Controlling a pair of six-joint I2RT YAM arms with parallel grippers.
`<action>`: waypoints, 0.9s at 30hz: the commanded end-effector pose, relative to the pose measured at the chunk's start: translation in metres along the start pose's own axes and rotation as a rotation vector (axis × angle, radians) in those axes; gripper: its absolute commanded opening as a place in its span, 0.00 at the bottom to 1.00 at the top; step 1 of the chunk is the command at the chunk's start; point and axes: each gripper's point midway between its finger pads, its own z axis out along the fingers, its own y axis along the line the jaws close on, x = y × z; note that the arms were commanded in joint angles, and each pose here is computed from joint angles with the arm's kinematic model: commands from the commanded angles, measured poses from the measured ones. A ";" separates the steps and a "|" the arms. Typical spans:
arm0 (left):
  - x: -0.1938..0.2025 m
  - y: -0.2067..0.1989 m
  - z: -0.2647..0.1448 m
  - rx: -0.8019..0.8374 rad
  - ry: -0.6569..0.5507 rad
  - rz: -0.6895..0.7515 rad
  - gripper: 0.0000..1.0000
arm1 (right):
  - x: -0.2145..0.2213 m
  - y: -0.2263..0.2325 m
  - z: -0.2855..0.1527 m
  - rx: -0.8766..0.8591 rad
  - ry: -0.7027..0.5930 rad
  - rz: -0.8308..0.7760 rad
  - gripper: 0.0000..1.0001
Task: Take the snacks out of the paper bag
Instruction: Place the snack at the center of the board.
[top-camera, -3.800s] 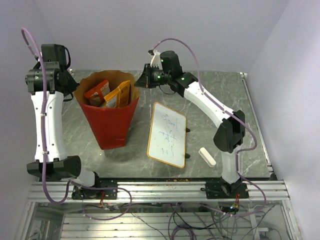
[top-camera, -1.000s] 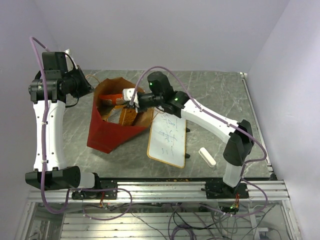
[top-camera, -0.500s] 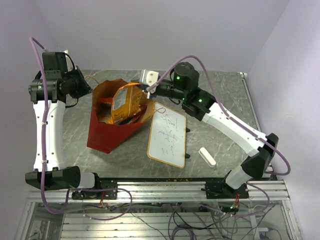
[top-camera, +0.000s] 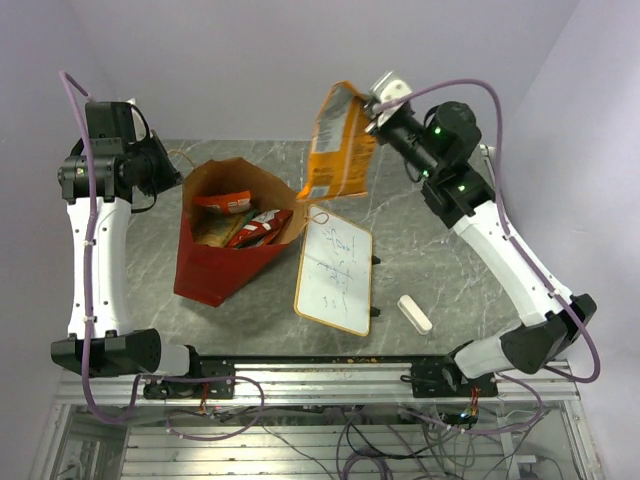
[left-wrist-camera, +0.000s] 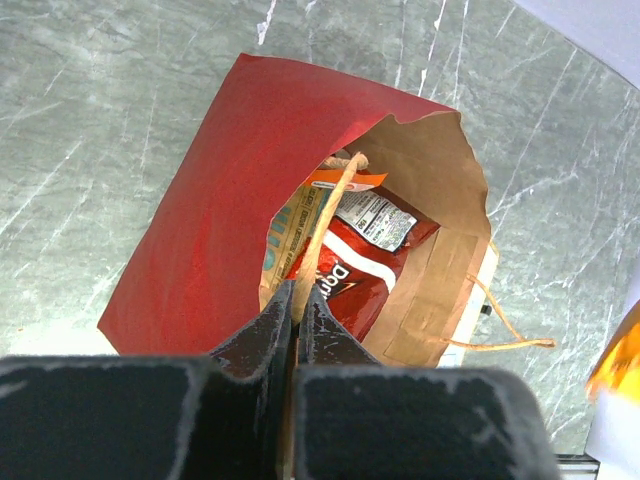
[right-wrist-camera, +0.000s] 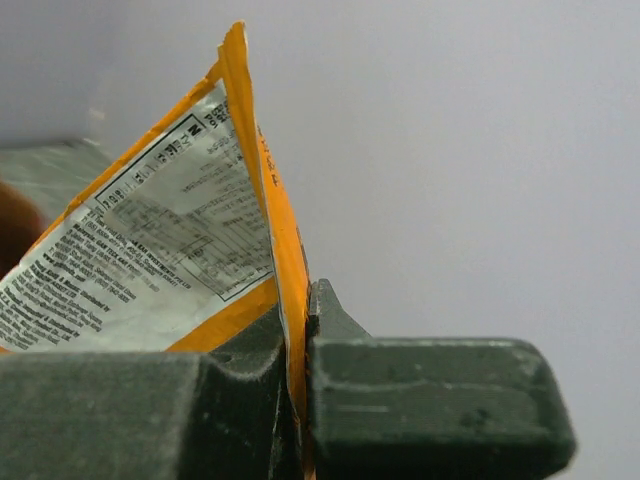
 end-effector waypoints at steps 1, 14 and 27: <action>-0.010 -0.005 -0.006 0.009 -0.033 0.015 0.07 | 0.058 -0.067 -0.019 0.234 0.169 0.021 0.00; -0.009 -0.010 -0.002 0.034 -0.012 0.003 0.07 | 0.280 -0.179 -0.115 0.489 0.744 -0.233 0.00; -0.001 -0.012 0.006 0.049 0.034 -0.001 0.07 | 0.392 -0.142 -0.191 0.356 1.153 -0.416 0.00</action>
